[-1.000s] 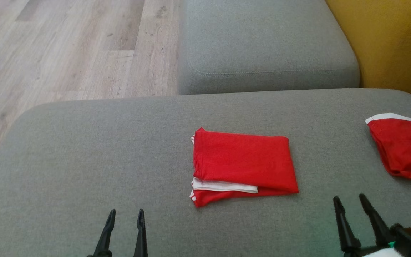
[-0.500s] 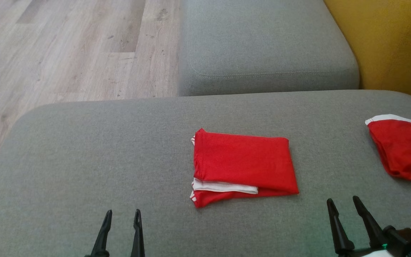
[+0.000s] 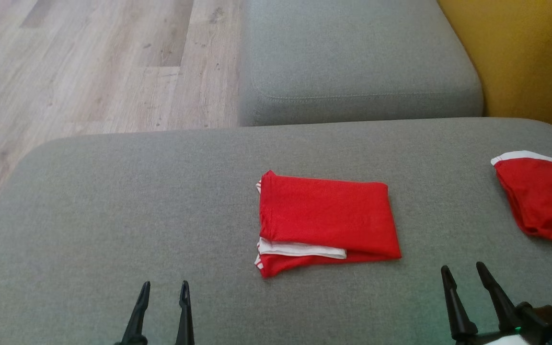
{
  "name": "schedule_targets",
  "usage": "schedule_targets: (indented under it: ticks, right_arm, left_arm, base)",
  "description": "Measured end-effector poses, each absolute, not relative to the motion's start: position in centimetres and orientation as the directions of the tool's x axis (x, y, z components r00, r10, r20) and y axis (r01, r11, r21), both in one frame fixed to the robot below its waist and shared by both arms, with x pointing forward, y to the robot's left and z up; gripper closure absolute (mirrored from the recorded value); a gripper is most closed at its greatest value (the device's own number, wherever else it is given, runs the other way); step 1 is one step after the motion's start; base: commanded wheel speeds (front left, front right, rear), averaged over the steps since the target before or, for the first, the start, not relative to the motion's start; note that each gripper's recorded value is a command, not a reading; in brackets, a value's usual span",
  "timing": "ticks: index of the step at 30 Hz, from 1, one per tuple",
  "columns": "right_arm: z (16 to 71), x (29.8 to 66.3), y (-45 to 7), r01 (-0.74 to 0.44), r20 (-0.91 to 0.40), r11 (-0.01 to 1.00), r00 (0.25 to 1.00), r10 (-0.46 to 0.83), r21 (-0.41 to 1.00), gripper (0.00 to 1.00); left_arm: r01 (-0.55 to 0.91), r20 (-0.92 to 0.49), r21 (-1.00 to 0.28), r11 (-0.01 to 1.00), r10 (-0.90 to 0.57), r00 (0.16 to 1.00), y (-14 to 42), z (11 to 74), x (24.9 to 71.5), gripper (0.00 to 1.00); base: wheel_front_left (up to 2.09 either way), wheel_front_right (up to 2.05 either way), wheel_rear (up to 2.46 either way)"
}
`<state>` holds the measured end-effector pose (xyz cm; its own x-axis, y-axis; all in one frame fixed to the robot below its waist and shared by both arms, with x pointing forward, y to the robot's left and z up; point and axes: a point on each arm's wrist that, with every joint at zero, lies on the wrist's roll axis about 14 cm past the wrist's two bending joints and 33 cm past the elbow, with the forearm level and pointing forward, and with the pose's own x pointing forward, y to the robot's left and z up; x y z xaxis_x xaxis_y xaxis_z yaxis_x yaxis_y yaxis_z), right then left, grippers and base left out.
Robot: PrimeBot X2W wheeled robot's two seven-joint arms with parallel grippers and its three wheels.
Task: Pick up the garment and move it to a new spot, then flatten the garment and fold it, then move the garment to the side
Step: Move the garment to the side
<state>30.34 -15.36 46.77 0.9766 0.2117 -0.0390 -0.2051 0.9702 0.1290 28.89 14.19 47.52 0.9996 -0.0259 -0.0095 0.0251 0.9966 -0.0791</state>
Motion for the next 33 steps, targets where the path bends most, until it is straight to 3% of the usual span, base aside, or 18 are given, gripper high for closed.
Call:
schedule_targets:
  ticks: [6,15,27,32,33]
  right_arm:
    - [45.1,30.8,-14.5,-0.211,-0.096,0.965,0.969,0.227,0.155,0.0]
    - [42.9,35.9,-13.6,-0.231,-0.189,0.955,0.945,0.265,0.185,0.0]
    - [38.4,41.0,-12.8,-0.192,-0.475,0.939,0.823,0.312,0.285,0.0]
    - [37.4,42.6,-11.6,-0.191,-0.521,0.929,0.784,0.338,0.316,0.0]
    - [37.1,42.8,-11.4,-0.187,-0.531,0.927,0.775,0.343,0.327,0.06]
  left_arm:
    - [0.02,-0.025,-0.073,0.997,-0.022,0.999,14.3,47.2,29.2,0.0]
    - [0.035,-0.029,-0.078,0.996,-0.037,0.999,13.6,47.3,30.3,0.0]
    - [0.012,-0.022,-0.075,0.997,-0.014,1.0,14.2,47.8,32.2,0.0]
    - [0.016,-0.049,-0.074,0.997,-0.019,0.999,14.0,47.1,32.6,0.0]
    - [0.018,-0.054,-0.074,0.997,-0.022,0.998,13.9,46.9,32.7,0.0]
  base:
    - [0.0,0.0,0.0]
    - [0.0,0.0,0.0]
    - [0.0,0.0,0.0]
    - [0.0,0.0,0.0]
    - [0.0,0.0,0.0]
